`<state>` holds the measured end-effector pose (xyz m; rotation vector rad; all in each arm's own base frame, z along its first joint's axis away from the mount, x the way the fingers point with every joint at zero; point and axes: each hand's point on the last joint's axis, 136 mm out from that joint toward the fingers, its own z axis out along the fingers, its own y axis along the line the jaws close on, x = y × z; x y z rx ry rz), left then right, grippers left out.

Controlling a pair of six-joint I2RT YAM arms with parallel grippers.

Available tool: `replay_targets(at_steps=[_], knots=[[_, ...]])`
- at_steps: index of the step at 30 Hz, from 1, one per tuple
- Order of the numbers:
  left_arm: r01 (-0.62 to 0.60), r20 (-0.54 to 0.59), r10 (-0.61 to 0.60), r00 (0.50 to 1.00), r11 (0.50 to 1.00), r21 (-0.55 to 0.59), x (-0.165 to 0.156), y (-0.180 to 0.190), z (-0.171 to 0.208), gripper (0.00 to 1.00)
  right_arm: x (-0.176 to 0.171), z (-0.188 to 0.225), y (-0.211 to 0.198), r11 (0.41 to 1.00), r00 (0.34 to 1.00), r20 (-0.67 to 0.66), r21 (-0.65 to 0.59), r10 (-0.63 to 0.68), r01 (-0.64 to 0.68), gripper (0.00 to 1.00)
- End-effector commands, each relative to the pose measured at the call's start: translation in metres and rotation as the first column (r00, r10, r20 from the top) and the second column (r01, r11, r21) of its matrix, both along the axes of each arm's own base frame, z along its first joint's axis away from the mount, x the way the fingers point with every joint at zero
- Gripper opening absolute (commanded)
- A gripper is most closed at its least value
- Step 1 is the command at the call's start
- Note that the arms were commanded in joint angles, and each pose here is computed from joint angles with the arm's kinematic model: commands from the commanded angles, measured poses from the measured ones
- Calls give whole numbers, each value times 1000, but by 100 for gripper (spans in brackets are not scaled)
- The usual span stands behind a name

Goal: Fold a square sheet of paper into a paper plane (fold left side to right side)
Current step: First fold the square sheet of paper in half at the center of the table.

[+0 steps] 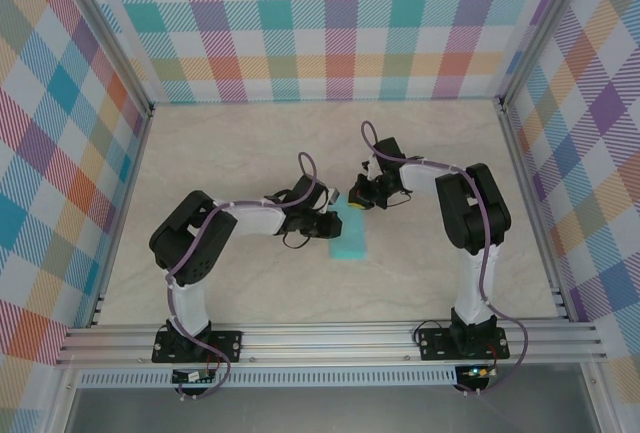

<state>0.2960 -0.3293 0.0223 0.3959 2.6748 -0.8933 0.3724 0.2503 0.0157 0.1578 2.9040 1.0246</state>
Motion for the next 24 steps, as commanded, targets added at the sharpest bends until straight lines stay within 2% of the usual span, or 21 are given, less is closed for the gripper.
replay_targets(at_steps=[1, 24], knots=[[68, -79, -65, 995, 997, 36, -36, 9, -10, 12, -20, -37, -18, 992, 995, -100, -130, -16, 3, 0], [121, -191, -112, 975, 992, 40, -121, 19, -35, 12, -19, -36, -19, 990, 995, -100, -139, -8, -6, 0]])
